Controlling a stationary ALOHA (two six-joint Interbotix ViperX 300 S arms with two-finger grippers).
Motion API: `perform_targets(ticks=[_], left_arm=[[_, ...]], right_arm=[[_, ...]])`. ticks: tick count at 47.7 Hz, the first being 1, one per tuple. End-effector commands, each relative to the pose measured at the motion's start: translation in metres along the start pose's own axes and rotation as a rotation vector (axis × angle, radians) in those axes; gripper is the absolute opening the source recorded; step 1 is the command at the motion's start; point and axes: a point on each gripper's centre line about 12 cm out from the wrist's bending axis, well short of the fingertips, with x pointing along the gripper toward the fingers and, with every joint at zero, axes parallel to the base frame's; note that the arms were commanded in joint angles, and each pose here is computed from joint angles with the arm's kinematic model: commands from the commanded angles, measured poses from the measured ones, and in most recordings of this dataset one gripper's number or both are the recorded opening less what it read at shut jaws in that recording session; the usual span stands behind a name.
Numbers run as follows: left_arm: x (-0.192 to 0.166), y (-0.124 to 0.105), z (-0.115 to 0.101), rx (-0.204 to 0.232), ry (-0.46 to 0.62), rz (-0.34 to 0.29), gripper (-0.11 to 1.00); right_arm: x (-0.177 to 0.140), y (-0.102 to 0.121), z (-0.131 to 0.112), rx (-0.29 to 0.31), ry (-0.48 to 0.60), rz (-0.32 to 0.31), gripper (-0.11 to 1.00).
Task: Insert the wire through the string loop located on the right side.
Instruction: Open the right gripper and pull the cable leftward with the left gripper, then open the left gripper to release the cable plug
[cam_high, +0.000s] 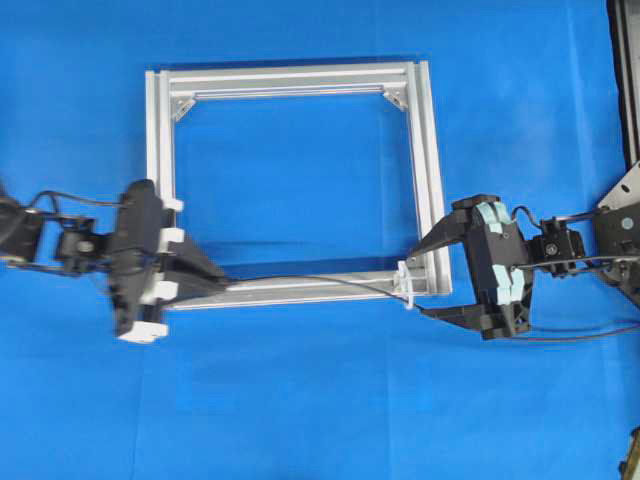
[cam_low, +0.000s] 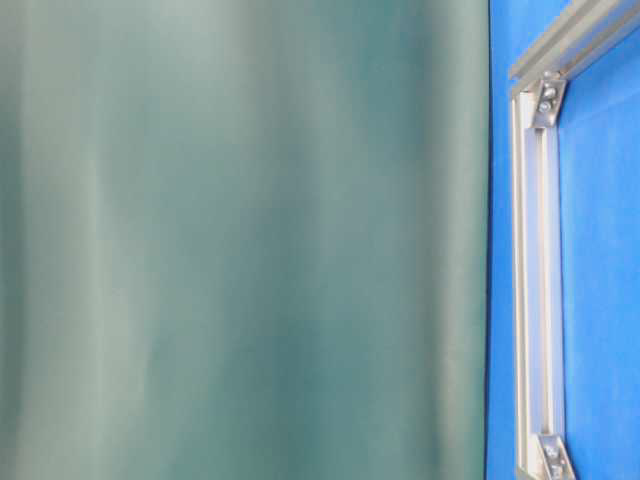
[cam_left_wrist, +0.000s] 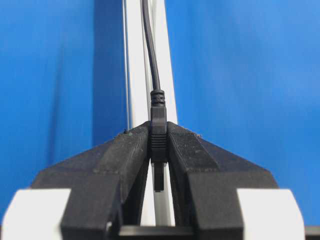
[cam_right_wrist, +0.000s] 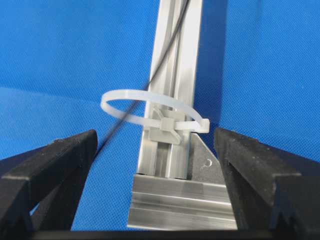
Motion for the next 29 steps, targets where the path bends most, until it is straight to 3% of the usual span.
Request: perform_targets(ticks=[1,12,29], left_arm=[[-0.017,-0.004,0.000,0.008,-0.034,-0.023,0.08],[-0.044,-0.008,-0.009,0.020,-0.067,-0.058,0.08],[-0.042,-0.015,-0.010,0.047,-0.044,-0.075,0.08]], right_arm=[[-0.001,0.002,0.012,-0.002,-0.041,0.007,0.85],[-0.001,0.002,0.014,-0.001,-0.045,0.008,0.85],[-0.001,0.002,0.015,0.004,-0.047,0.007,0.85]])
